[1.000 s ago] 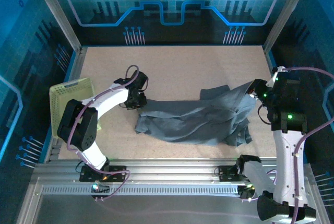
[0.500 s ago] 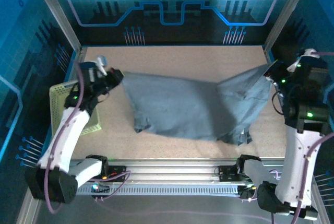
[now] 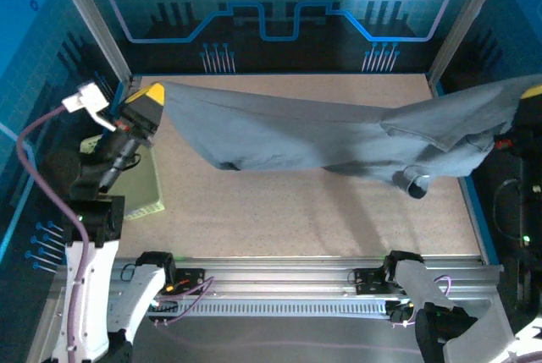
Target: Fold the inside-out t-shirt
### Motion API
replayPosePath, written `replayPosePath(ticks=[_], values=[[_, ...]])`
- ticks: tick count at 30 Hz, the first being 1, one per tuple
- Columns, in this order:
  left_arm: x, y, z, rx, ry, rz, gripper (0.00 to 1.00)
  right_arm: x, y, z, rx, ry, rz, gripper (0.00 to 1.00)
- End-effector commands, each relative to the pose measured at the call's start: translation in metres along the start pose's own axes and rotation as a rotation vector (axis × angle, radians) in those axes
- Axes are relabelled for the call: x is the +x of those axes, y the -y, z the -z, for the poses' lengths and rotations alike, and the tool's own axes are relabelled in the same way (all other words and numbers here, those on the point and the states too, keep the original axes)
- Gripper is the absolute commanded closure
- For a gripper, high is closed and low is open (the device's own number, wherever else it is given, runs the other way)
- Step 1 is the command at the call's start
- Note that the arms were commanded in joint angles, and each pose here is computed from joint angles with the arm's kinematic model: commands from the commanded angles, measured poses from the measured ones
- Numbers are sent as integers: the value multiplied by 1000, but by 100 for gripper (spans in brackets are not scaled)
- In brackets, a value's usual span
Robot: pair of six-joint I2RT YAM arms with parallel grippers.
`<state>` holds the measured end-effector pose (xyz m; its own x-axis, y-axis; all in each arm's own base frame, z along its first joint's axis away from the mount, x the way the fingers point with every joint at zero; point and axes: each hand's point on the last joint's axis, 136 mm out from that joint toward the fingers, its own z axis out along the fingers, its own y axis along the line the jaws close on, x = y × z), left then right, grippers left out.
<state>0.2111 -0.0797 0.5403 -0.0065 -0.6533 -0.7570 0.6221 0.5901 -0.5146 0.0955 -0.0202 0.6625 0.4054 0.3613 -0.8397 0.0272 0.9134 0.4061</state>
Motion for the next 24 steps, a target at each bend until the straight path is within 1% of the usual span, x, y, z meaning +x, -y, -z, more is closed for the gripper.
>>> replayPosePath(ticks=[1, 4, 6, 8, 10, 11, 12, 14, 17, 20, 24], values=[[-35, 41, 24, 32, 126, -100, 100, -38, -15, 21, -35, 138, 53, 100], [-47, 46, 30, 0, 166, -116, 100, -47, -17, 19, -34, 168, 58, 100], [-50, 38, 24, -32, 169, -105, 100, -47, -16, 10, -31, 169, 58, 100], [-44, 16, 8, -85, 125, -84, 100, -43, -12, -7, -18, 159, 59, 100], [-29, -24, -15, -188, 34, -29, 100, -33, -5, -33, 7, 130, 59, 100], [-20, -38, -25, -212, -10, -14, 100, -26, -2, -48, 17, 108, 60, 100], [-7, -61, -38, -252, -67, 13, 100, -18, 0, -64, 19, 84, 59, 100], [17, -101, -53, -331, -148, 74, 100, 6, 2, -101, -3, 5, 56, 100], [50, -157, -68, -433, -220, 131, 100, 61, 12, -154, -29, -152, 23, 100], [86, -213, -73, -545, -287, 179, 100, 128, 33, -197, -9, -296, 6, 100], [146, -275, -79, -613, -400, 272, 100, 237, 64, -236, 30, -498, -9, 100]])
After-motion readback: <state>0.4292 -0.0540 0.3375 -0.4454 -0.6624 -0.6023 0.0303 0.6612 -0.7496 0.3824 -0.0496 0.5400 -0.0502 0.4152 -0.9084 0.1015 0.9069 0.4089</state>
